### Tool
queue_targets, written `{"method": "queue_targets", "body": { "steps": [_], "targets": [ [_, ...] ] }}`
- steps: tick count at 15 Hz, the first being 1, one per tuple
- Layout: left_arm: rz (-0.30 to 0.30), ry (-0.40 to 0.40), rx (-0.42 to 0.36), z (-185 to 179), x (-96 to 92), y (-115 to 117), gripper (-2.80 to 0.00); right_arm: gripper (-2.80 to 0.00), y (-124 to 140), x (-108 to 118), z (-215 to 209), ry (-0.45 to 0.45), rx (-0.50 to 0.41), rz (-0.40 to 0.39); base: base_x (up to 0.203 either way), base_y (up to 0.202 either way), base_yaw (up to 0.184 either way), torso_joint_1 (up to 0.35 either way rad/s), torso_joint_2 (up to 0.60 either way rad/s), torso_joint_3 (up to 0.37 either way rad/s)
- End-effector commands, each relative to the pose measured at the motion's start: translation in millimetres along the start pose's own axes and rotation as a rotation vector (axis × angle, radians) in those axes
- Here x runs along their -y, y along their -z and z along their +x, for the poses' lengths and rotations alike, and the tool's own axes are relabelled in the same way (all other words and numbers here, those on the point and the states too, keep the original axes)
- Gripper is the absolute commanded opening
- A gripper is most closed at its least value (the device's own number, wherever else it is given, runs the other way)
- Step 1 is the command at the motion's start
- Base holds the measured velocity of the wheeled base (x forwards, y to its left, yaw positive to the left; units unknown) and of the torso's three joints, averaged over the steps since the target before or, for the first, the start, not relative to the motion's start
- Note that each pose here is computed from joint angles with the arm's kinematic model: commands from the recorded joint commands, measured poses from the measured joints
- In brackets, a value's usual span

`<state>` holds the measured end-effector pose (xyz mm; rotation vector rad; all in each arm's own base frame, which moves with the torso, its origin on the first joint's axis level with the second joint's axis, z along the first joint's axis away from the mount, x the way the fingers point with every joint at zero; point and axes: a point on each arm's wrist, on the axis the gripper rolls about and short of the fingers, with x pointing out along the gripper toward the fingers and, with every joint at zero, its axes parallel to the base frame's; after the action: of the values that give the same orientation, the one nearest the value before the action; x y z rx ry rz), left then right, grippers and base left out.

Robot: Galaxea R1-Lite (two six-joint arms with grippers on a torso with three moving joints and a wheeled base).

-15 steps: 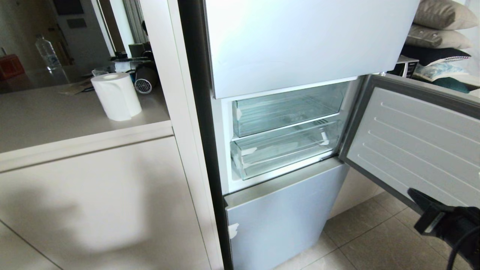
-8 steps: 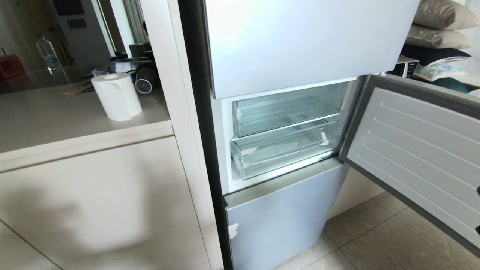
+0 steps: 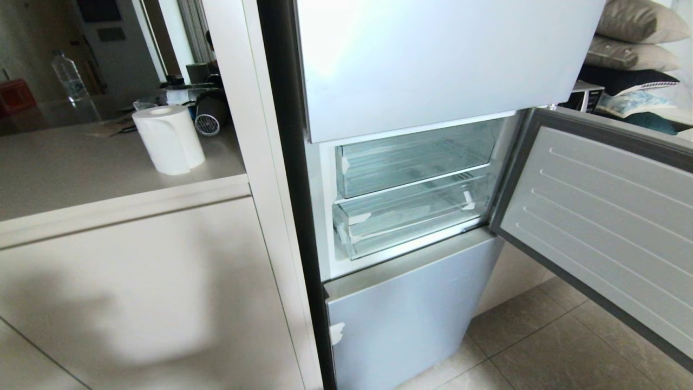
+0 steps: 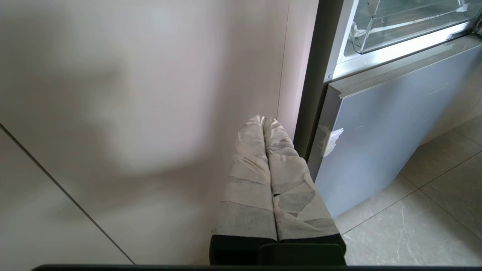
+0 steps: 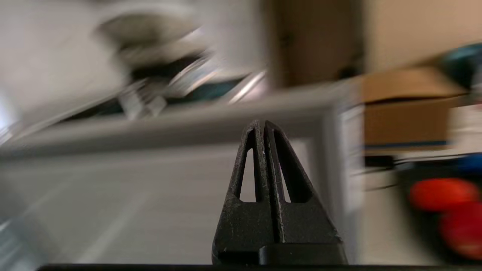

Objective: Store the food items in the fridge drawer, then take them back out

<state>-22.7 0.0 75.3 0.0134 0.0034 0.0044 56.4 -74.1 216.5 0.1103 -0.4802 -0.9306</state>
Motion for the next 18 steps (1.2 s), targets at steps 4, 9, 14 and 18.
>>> {"method": "queue_targets", "body": {
  "steps": [4,9,14,18],
  "targets": [
    [0.0,-0.001,-0.001,0,0.0,0,-2.8,-2.8,-52,36,19,0.29,0.141,-0.009,0.0,0.0,0.0,0.0,0.0,0.0],
    [0.0,-0.002,-0.001,0,0.0,0,-2.8,-2.8,-26,90,48,0.358,-0.075,0.139,0.0,0.0,0.0,0.0,0.0,0.0],
    [0.0,0.0,-0.001,0,0.0,0,-2.8,-2.8,13,127,78,0.391,-0.244,0.359,0.0,0.0,0.0,0.0,0.0,0.0],
    [0.0,-0.001,-0.001,0,0.0,0,-2.8,-2.8,21,144,105,0.307,-0.317,0.515,0.0,0.0,0.0,0.0,0.0,0.0]
  ]
}}
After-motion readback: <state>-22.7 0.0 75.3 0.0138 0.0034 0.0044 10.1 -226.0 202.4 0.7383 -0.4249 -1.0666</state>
